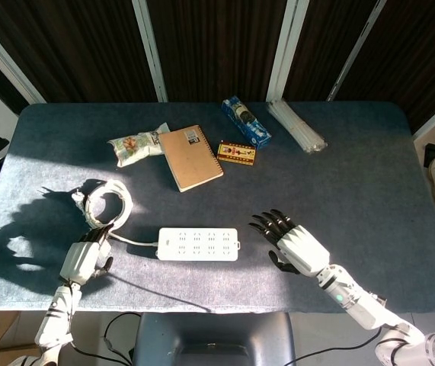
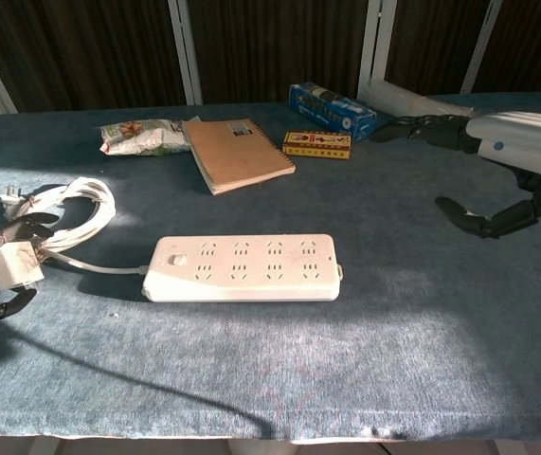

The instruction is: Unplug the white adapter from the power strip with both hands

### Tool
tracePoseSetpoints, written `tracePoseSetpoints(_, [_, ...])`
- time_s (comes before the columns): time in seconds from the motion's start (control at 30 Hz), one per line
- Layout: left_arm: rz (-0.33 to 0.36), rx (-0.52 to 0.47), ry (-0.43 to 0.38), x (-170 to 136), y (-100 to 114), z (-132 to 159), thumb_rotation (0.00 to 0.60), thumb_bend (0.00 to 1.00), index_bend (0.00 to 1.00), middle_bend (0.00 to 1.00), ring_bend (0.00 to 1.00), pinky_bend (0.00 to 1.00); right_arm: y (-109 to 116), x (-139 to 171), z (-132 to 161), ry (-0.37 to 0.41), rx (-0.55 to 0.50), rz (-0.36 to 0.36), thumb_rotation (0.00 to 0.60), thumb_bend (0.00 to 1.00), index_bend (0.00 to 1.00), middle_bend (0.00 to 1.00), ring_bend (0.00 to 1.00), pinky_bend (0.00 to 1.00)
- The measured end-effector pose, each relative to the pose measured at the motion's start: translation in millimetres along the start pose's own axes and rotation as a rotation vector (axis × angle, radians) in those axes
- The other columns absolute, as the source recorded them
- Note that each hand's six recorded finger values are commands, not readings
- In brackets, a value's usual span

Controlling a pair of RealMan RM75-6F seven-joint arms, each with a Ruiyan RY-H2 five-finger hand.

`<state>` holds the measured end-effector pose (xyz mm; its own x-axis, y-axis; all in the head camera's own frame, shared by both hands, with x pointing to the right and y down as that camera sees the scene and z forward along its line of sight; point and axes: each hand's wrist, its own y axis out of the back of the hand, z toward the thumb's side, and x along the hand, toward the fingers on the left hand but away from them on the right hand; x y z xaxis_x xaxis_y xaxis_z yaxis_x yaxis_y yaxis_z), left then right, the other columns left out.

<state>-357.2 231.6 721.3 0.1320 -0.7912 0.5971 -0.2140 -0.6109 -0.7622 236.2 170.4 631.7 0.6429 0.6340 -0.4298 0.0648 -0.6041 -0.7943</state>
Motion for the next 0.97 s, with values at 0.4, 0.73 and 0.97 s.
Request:
tracePoseSetpoints(0.4, [0.11, 0.033, -0.022, -27, 57, -14, 0.6, 0.37, 0.0, 0.0, 0.0, 0.16, 29, 56, -27, -0.156, 0.115, -0.022, 0.6, 0.56, 0.02, 0.16, 0.01, 0.0])
tracePoseSetpoints(0.73, [0.11, 0.165, 0.16, -129, 112, -55, 0.6, 0.37, 0.0, 0.0, 0.0, 0.16, 47, 173, -76, -0.638, 0.228, -0.037, 0.6, 0.37, 0.0, 0.05, 0.0, 0.0])
tracePoseSetpoints(0.97, [0.107, 0.207, 0.166, -133, 106, -58, 0.6, 0.37, 0.0, 0.0, 0.0, 0.16, 50, 220, -91, -0.815, 0.199, -0.152, 0.6, 0.33, 0.0, 0.0, 0.0, 0.0])
